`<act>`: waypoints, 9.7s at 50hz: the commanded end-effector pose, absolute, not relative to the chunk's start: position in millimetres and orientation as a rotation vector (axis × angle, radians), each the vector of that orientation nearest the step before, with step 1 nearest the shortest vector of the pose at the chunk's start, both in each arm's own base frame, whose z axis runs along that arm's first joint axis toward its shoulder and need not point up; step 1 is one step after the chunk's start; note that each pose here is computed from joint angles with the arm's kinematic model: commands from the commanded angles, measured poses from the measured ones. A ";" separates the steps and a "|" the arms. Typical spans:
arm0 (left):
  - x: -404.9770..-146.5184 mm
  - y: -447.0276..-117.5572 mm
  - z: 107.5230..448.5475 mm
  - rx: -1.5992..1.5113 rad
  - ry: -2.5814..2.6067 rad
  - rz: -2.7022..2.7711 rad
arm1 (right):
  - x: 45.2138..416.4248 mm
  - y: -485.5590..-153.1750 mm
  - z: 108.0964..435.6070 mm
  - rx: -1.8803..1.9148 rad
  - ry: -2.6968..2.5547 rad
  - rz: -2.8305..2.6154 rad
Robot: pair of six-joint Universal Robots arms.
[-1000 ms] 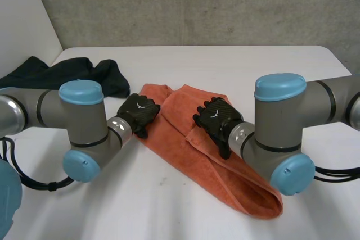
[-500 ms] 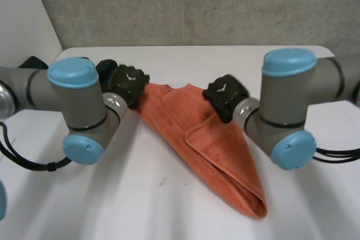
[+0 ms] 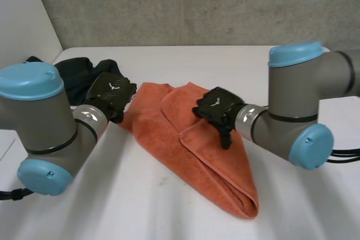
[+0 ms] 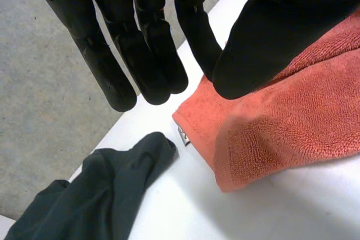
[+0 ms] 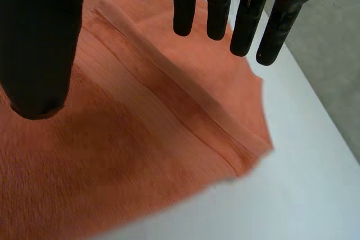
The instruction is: Fold the laundry.
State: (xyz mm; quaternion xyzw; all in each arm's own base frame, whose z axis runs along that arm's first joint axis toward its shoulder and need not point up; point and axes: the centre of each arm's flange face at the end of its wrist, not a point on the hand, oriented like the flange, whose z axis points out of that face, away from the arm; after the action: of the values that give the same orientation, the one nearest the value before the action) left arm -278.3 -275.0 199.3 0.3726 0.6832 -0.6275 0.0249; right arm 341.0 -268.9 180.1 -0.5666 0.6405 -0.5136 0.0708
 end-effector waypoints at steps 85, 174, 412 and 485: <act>-253.8 -363.4 265.3 0.731 2.028 -2.211 | 192.8 -371.6 305.3 -0.981 2.348 -2.184; -248.8 -310.3 138.4 1.196 2.464 -1.583 | 132.3 -331.5 145.7 -1.157 2.494 -1.712; -261.4 -290.6 183.1 0.912 2.192 -2.029 | 104.5 -371.9 152.3 -1.058 2.568 -1.737; -265.5 -280.8 198.5 0.915 2.144 -2.097 | 374.3 -217.6 183.1 -1.936 1.313 -1.830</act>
State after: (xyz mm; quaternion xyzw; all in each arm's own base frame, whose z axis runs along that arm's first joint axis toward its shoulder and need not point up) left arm -264.6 -281.0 198.4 0.2913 0.6847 -0.6681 0.0040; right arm 328.0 -267.4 214.2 -0.6004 0.4754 -0.6427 0.0209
